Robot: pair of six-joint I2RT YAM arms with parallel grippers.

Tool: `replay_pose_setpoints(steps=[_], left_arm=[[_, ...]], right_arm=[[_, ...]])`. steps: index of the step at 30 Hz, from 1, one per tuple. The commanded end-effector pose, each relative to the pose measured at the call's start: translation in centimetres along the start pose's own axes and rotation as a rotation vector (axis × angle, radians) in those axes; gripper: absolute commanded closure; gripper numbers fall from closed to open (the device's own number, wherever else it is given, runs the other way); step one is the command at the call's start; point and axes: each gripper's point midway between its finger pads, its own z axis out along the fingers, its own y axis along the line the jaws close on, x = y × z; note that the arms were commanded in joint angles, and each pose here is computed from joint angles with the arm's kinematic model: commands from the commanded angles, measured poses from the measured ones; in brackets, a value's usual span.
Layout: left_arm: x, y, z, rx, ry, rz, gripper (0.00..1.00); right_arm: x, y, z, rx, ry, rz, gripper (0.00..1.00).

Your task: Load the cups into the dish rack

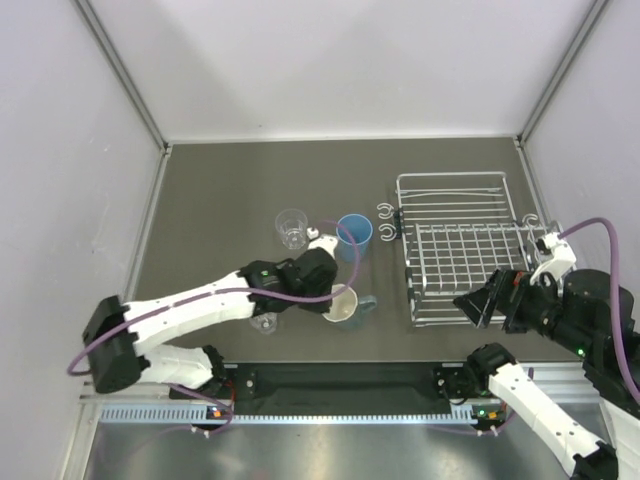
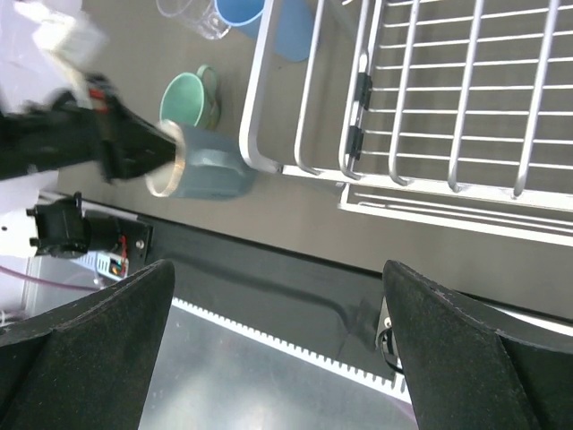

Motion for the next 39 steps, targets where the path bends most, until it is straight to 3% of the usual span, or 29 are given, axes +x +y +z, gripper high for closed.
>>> replay_pose_setpoints(steps=[1,9,16,27,31,36,39], left_arm=[[-5.6,-2.4,-6.0,0.155,-0.247,-0.018,1.0],[-11.4,-1.8,-18.7,0.375,-0.733,-0.017,1.0],[-13.2,-1.6,-24.5,0.455,-0.96,0.079,1.0],[-14.9,-3.4,-29.0,0.588,-1.173,0.145,1.0],[-13.4,-5.7,-30.7,0.74,-1.204,0.28,1.0],[-9.7,-8.1,-32.1,0.9,-1.253,0.602,1.0],[-9.5,-7.4,-32.8,0.867,-1.312,0.646,1.0]], right_arm=[[-1.5,1.6,0.3,-0.043,0.012,-0.052,0.0],[-5.5,7.2,0.9,-0.229,0.025,-0.068,0.04],[-8.0,12.2,1.7,-0.422,0.043,0.005,0.07],[-8.4,19.5,3.0,-0.659,0.134,-0.02,0.05],[-7.4,22.5,4.3,-0.718,0.178,-0.04,0.0],[-7.5,24.1,4.0,-0.747,0.177,-0.049,0.0],[-8.3,24.1,3.6,-0.739,0.146,-0.003,0.0]])
